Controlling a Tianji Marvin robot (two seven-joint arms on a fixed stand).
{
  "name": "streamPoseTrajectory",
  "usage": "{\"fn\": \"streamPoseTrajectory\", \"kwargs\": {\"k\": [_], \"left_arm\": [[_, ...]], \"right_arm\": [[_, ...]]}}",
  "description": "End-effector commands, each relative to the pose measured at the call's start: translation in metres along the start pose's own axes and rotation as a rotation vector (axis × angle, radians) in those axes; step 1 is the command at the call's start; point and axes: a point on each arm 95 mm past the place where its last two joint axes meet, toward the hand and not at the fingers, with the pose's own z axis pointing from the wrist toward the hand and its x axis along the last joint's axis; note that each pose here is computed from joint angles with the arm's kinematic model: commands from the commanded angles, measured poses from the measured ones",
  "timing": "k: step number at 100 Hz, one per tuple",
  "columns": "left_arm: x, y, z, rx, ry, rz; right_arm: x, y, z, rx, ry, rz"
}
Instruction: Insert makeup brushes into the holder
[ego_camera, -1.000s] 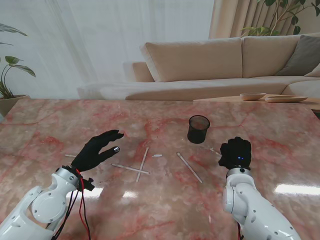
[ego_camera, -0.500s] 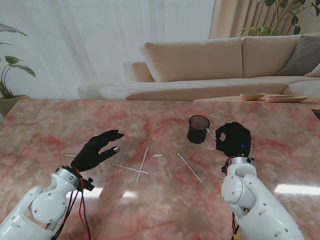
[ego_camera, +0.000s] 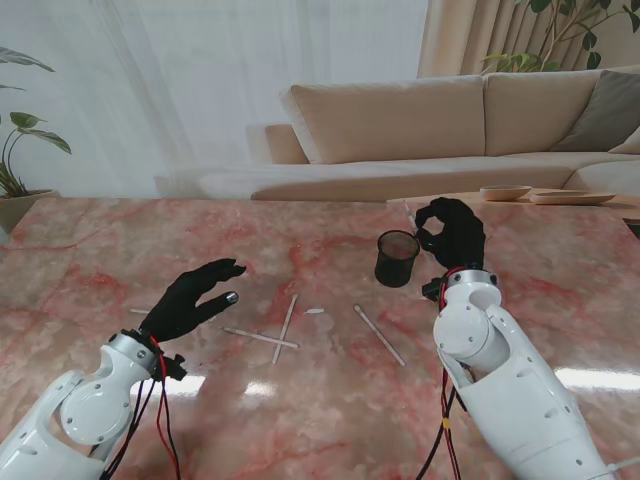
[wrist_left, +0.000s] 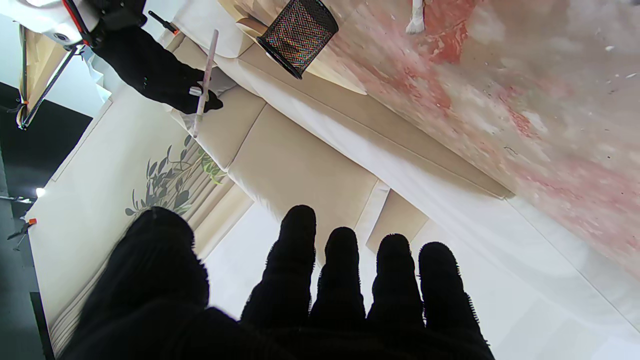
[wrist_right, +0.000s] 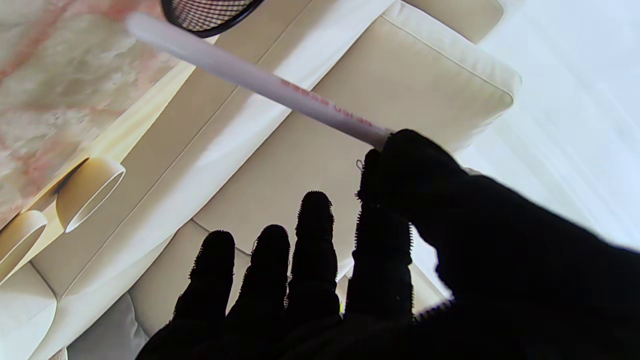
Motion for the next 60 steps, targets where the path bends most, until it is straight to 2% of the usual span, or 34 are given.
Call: {"fn": "streamPoseTrajectory", "kwargs": {"k": [1,27,60], "left_arm": [[0.001,0.001,0.000,-0.006,-0.002,0.004],[0.003,0.000,0.002,-0.016,-0.004,0.009],[0.003,0.000,0.002,-0.026,-0.013,0.015]], "right_arm": [[0.004,-0.006,0.004,0.012,-0.001,0.030],[0.005,-0.016,0.022,0.007,0.008,0.165],[-0.002,-0.034,0.037,0.018,-0.044,0.309]]}}
